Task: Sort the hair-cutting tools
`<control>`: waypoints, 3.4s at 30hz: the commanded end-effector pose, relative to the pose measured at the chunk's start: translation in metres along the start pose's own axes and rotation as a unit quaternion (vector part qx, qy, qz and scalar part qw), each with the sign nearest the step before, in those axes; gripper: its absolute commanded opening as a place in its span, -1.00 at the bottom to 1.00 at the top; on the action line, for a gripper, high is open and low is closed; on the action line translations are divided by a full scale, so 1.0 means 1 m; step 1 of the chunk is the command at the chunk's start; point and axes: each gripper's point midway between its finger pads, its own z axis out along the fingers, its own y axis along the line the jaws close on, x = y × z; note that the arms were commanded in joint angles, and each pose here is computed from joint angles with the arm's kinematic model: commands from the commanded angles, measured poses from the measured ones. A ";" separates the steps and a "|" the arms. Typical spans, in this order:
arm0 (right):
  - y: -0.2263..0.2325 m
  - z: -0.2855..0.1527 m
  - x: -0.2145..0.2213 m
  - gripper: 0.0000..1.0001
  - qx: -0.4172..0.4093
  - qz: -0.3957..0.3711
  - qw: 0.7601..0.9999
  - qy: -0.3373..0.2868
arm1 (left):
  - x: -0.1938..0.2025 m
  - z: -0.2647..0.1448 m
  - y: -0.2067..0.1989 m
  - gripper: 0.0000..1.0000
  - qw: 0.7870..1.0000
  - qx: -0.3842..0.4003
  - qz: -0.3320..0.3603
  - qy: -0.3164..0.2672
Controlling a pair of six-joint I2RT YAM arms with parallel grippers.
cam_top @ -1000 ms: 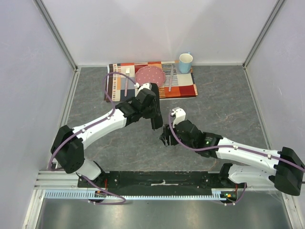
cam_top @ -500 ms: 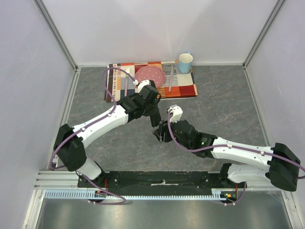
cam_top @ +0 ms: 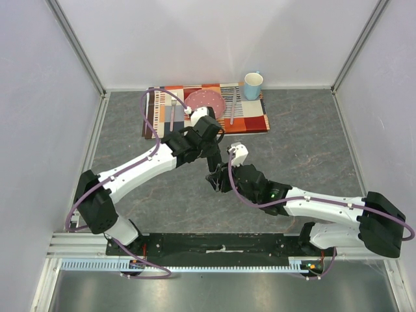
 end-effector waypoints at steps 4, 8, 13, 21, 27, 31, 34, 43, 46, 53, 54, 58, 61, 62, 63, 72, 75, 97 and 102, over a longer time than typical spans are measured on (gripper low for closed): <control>0.008 0.003 -0.012 -0.09 -0.015 0.015 0.999 -0.035 | -0.033 -0.020 -0.021 -0.95 0.998 0.025 -0.015 -0.055; 0.007 0.003 -0.016 -0.22 -0.013 0.013 0.999 -0.046 | -0.033 -0.024 -0.024 -0.96 0.998 0.029 -0.012 -0.059; 0.005 0.001 -0.021 -0.39 -0.010 0.007 0.998 -0.055 | -0.032 -0.026 -0.024 -0.96 0.998 0.028 -0.007 -0.062; 0.006 -0.006 -0.033 -1.00 -0.007 -0.003 0.997 -0.073 | -0.023 -0.029 -0.020 -0.96 0.998 0.025 -0.004 -0.059; 0.008 -0.011 -0.028 -1.00 -0.015 -0.010 0.998 -0.067 | -0.024 -0.032 -0.016 -0.95 0.998 0.023 -0.006 -0.065; 0.006 -0.014 -0.014 -1.00 -0.019 -0.011 0.999 -0.048 | -0.030 -0.039 -0.021 -0.95 0.997 0.038 -0.004 -0.071; 0.004 -0.018 -0.004 -1.00 -0.022 -0.016 0.999 -0.036 | -0.033 -0.045 -0.026 -0.95 0.996 0.052 0.001 -0.070; 0.002 -0.028 0.021 -1.00 -0.030 -0.050 0.998 0.010 | -0.036 -0.049 -0.032 -0.95 0.995 0.065 0.015 -0.070; 0.003 -0.031 0.027 -1.00 -0.036 -0.059 0.997 0.023 | -0.039 -0.051 -0.032 -0.95 0.995 0.063 0.016 -0.076; -0.007 -0.043 0.038 -1.00 -0.024 -0.081 0.995 0.047 | -0.044 -0.057 -0.034 -0.95 0.994 0.072 0.018 -0.080; -0.009 -0.043 0.038 -1.00 -0.021 -0.085 0.995 0.047 | -0.043 -0.057 -0.036 -0.96 0.994 0.076 0.022 -0.077; -0.016 -0.047 0.040 -1.00 -0.008 -0.114 0.991 0.064 | -0.041 -0.067 -0.049 -0.95 0.990 0.121 0.040 -0.068; -0.022 -0.049 0.047 -1.00 0.001 -0.148 0.985 0.093 | -0.032 -0.079 -0.061 -0.95 0.982 0.170 0.071 -0.046; -0.025 -0.051 0.050 -1.00 0.005 -0.156 0.982 0.103 | -0.030 -0.082 -0.064 -0.95 0.979 0.183 0.078 -0.040; -0.026 -0.052 0.049 -1.00 0.005 -0.165 0.981 0.104 | -0.025 -0.086 -0.069 -0.95 0.974 0.203 0.095 -0.027; -0.039 -0.071 0.041 -1.00 0.028 -0.212 0.969 0.127 | 0.005 -0.128 -0.073 -0.95 0.937 0.311 0.160 0.019; -0.044 -0.080 0.030 -1.00 0.040 -0.228 0.965 0.123 | 0.017 -0.148 -0.072 -0.95 0.916 0.355 0.185 0.031; -0.042 -0.108 -0.061 -1.00 0.128 -0.266 0.953 0.071 | 0.091 -0.178 -0.054 -0.95 0.833 0.486 0.235 0.122; -0.033 -0.115 -0.054 -0.41 0.090 -0.223 0.969 0.061 | 0.081 -0.179 -0.057 -0.95 0.842 0.478 0.228 0.106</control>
